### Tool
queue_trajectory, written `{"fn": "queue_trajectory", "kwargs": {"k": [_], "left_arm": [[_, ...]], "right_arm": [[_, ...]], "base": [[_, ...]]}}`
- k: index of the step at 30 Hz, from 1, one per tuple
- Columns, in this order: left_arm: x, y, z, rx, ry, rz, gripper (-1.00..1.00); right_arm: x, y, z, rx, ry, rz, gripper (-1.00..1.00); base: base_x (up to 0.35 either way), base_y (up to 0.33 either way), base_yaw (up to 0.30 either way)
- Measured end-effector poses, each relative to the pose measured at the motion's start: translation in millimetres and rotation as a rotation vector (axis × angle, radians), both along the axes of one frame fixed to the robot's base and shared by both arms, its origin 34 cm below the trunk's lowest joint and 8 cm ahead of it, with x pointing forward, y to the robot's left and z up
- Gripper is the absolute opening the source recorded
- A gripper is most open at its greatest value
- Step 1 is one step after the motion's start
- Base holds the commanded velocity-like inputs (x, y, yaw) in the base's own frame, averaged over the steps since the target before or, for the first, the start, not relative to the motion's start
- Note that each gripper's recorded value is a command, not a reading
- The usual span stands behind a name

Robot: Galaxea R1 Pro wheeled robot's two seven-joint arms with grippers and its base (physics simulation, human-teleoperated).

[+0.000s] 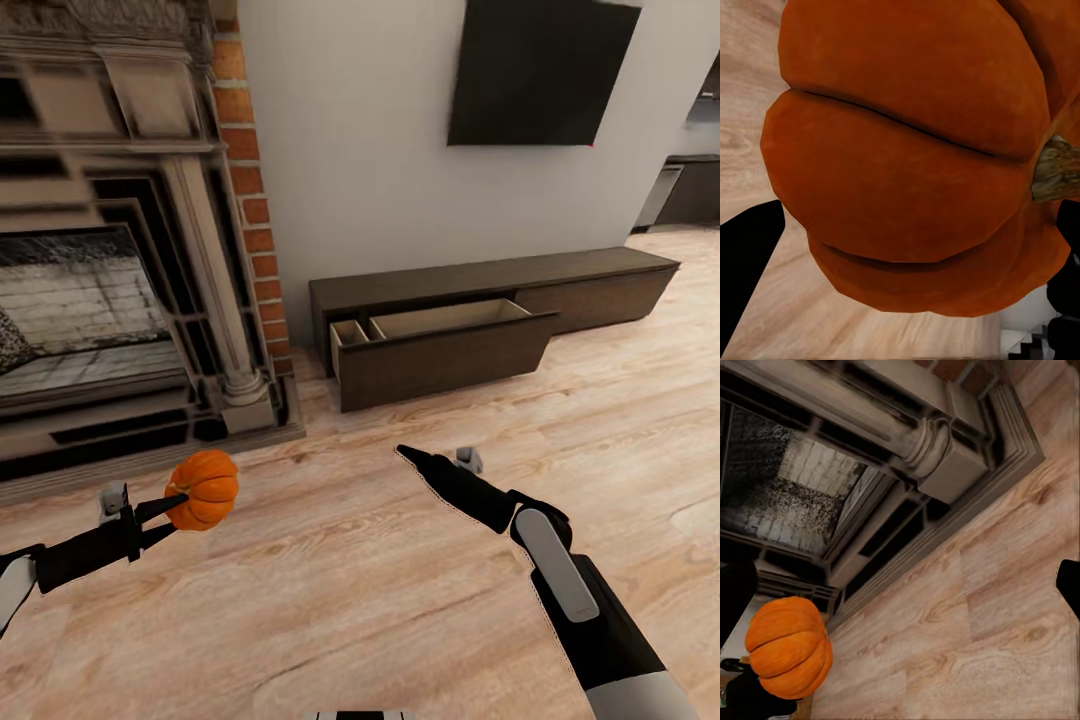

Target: Place each of the two pumpkins and all three candles from the living room inside a cabinet in the living room (use any cabinet), then make sure every cabinet is closed, and position the cauldron so it is next to a table in the living room.

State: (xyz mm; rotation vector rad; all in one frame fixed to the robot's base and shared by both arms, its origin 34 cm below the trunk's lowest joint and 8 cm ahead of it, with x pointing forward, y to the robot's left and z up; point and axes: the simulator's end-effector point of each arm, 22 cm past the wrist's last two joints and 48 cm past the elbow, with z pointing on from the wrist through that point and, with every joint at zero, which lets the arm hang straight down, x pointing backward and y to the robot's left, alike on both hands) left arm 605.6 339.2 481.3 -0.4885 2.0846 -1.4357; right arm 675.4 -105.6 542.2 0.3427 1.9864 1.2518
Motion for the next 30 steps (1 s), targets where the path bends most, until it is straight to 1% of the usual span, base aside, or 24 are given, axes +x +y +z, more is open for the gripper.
{"fn": "queue_trajectory", "kwargs": {"k": [2, 10, 17, 21, 30], "left_arm": [[0.0, 0.1, 4.0, 0.002, -0.008, -0.001, -1.00], [-0.2, 0.3, 3.0, 0.008, -0.007, -0.002, -1.00], [-0.6, 0.4, 1.6, 0.015, -0.005, -0.003, -1.00], [-1.0, 0.6, 0.7, 0.018, -0.004, -0.004, -1.00], [-1.1, 0.7, 0.2, 0.021, -0.003, -0.004, -1.00]], "right_arm": [[0.4, -2.1, 4.5, 0.001, -0.006, -0.005, 1.00], [0.9, -3.3, 3.9, 0.001, -0.004, -0.008, 1.00], [0.5, -4.0, -1.4, -0.001, 0.008, -0.010, 1.00], [0.4, -4.1, -1.8, -0.001, 0.009, -0.010, 1.00], [0.5, -4.5, -1.7, -0.001, 0.009, -0.011, 1.00]], "base": [[0.000, 0.000, -0.272], [0.000, 0.000, -0.281], [0.015, 0.000, -0.283], [0.141, -0.067, -0.284], [0.211, -0.183, -0.286]]}}
